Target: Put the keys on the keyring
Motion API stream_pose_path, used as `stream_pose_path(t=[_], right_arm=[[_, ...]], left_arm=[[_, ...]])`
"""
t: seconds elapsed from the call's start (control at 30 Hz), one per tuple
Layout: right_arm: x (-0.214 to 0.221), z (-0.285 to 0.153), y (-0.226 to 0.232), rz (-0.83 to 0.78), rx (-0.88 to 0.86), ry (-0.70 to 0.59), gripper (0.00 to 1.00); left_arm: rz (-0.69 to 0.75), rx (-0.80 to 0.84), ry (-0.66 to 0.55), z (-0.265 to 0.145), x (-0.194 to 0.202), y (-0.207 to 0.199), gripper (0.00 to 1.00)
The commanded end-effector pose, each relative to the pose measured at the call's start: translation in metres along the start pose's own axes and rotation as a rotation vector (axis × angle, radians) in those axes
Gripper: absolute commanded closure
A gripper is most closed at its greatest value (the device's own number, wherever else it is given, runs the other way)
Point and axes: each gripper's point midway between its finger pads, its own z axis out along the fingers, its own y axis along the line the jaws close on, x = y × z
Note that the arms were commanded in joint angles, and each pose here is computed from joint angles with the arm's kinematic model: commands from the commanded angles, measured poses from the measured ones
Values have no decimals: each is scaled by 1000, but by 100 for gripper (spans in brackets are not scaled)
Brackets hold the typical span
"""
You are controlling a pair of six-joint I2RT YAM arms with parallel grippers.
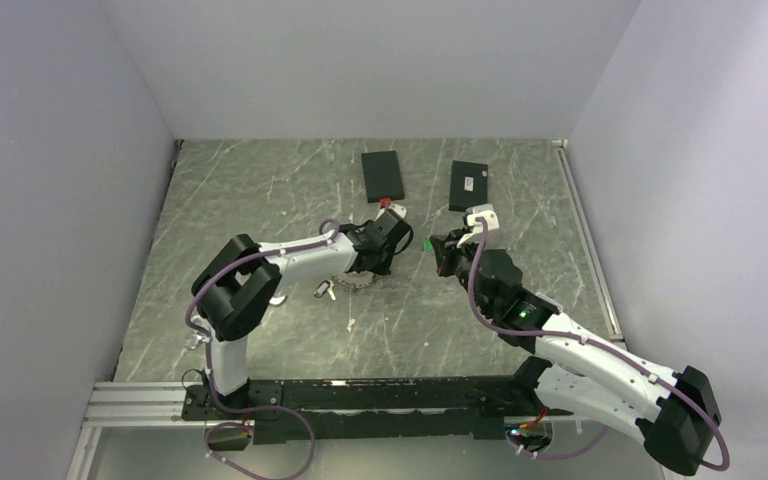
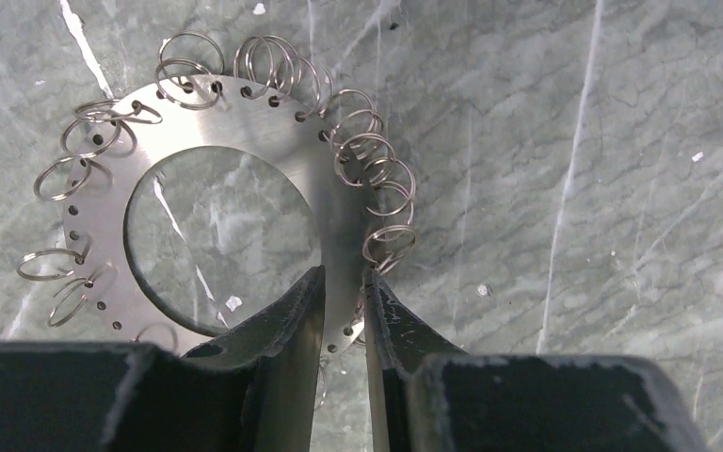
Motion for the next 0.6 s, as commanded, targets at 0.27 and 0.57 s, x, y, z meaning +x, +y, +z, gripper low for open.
stream_pose_path(t=[0.27, 0.57], right_arm=[[-12, -1, 5, 20, -19, -53, 100], [-13, -1, 5, 20, -18, -53, 100]], left_arm=[[29, 160, -1, 4, 4, -25, 73], [42, 102, -9, 8, 6, -14, 94]])
